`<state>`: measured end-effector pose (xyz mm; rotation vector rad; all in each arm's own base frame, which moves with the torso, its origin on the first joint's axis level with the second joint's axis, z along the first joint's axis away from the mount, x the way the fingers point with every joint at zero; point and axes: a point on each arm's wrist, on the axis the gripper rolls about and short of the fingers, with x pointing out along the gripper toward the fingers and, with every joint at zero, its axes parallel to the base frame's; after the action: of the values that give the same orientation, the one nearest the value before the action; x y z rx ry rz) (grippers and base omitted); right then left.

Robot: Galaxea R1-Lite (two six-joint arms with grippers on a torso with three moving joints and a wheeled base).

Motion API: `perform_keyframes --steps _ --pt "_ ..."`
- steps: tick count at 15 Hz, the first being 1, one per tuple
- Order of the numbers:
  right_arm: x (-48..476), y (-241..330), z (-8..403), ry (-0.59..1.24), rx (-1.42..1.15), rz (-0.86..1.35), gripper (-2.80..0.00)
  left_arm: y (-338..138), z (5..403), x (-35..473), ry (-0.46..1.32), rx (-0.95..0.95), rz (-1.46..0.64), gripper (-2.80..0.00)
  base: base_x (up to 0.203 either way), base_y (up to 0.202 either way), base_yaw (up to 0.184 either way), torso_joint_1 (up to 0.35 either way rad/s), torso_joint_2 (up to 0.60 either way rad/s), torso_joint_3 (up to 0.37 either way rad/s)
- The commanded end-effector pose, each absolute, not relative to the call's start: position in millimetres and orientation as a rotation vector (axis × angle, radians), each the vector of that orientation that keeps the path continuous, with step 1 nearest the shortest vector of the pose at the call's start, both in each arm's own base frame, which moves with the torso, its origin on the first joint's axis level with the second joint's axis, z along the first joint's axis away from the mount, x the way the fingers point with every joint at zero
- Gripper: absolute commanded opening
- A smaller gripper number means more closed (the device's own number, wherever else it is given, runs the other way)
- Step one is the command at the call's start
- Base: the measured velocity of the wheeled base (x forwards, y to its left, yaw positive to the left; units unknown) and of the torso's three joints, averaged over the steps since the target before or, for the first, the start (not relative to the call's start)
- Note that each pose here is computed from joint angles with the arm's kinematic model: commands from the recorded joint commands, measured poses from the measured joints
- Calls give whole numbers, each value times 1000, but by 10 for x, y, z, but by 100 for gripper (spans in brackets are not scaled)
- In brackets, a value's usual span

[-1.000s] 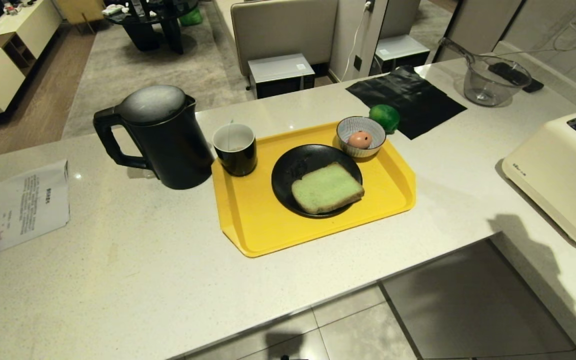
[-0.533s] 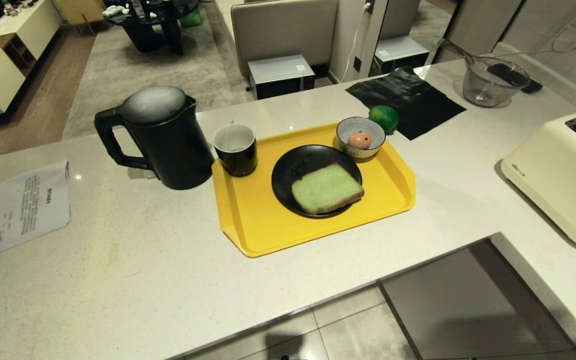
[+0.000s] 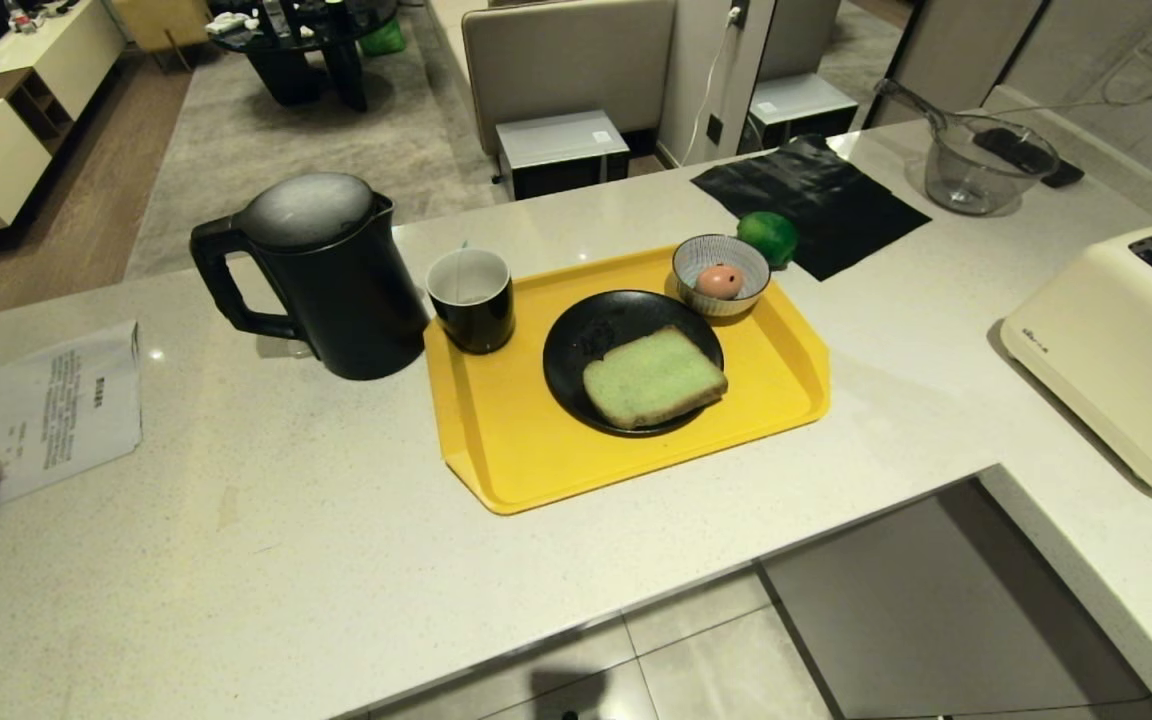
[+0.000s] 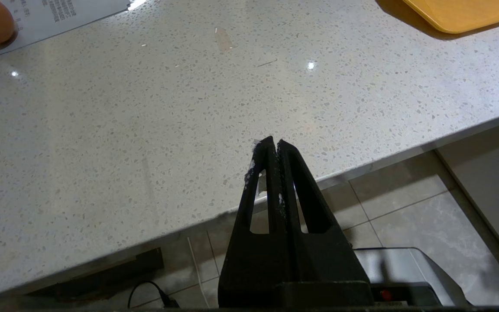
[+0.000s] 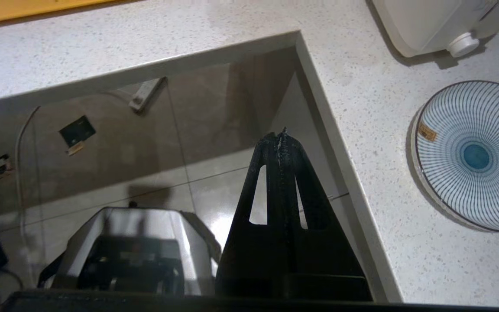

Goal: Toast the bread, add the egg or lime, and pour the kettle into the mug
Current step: Pick up the kettle

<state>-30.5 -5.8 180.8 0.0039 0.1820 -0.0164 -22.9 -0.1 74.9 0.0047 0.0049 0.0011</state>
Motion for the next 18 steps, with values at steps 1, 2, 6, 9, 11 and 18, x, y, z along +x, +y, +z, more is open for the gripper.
perform_keyframes --steps 1,2,6,9,11,18 --pt "-221 -52 1676 99 -20 -21 -280 -1 749 -228 6 5 1 -280 0 0 0 0 0 0" --pt "-192 -49 1692 39 -46 -20 -280 -1 749 -228 6 5 1 -280 0 0 0 0 0 0" --pt "-106 -29 1730 -268 -111 46 -280 41 749 -224 6 5 -185 -280 0 0 0 0 0 0" --pt "-51 -21 1549 -256 -92 67 -280 72 749 -216 5 6 -323 -280 0 0 0 0 0 0" --pt "-52 -23 1555 -259 -78 106 -280 48 749 -223 6 5 -215 -280 0 0 0 0 0 0" --pt "-4 -39 1426 -195 58 60 -280 -1 749 -228 5 5 2 -280 0 0 0 0 0 0"
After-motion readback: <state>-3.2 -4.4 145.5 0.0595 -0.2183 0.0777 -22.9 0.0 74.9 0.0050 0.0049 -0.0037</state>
